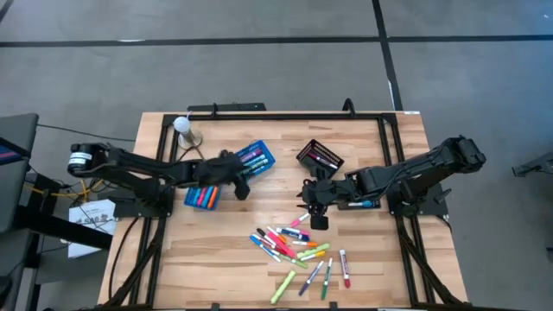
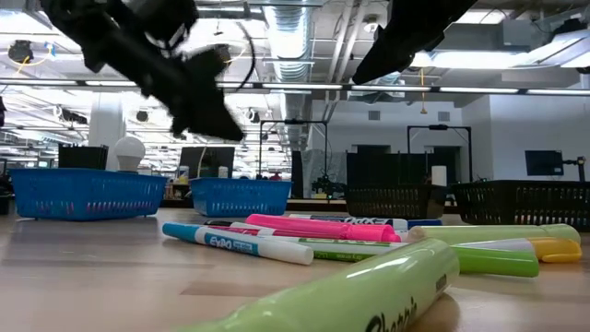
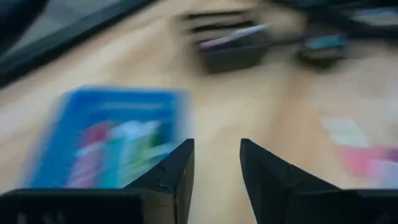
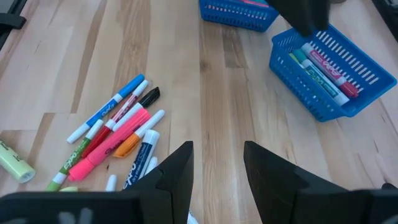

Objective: Pick & Place Markers
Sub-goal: Put the light blue marker pen into the top black bin

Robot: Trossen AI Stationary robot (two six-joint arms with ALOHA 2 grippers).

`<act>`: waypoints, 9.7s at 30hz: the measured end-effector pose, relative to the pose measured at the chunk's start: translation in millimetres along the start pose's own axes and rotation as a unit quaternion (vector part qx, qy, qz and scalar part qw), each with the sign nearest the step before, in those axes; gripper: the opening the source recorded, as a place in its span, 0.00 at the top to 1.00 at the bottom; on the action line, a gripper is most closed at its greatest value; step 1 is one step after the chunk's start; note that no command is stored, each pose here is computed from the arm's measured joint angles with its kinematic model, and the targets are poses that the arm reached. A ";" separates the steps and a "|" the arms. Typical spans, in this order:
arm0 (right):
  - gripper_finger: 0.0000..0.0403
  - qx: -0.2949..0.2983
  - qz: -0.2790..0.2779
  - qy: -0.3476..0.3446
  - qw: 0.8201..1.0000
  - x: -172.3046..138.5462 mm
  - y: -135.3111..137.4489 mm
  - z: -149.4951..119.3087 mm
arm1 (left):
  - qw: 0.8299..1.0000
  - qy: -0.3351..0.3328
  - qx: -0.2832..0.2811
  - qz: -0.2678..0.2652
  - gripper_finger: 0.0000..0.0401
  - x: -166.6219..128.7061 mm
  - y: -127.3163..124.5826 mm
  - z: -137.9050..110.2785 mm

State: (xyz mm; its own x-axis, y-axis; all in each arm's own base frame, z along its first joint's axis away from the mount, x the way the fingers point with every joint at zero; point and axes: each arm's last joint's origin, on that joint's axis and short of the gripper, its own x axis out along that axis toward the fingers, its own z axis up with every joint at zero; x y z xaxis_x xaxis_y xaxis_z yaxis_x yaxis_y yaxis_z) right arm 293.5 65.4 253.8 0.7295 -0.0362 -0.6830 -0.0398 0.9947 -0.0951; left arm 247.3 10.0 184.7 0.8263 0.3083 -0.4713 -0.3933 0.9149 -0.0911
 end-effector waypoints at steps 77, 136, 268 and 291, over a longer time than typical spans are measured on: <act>0.67 0.001 0.000 -0.001 1.000 0.1 0.0 0.3 | 0.945 0.011 0.164 -0.282 0.99 -20.5 -115.2 -63.1; 0.67 -0.012 0.002 -0.025 1.000 10.9 2.2 4.9 | 0.935 -0.022 0.201 -0.291 0.91 -13.5 -120.2 -67.4; 0.88 0.221 -0.269 0.189 0.918 7.3 -77.9 -70.0 | 0.967 -0.138 0.205 -0.060 0.82 -47.6 -64.9 -29.1; 0.57 0.174 -0.253 0.124 0.943 24.0 -80.2 -55.8 | 0.969 -0.143 0.192 -0.063 0.82 -48.1 -65.3 -27.9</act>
State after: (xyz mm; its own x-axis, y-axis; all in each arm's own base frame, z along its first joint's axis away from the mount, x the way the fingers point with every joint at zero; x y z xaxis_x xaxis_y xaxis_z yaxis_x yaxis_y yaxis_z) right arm 276.1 -20.6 204.6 0.4111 -0.4939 -0.7662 0.5297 0.8135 -0.2401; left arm 222.0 -71.8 188.8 0.9576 0.1975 -0.2098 -0.1490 0.9626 0.2262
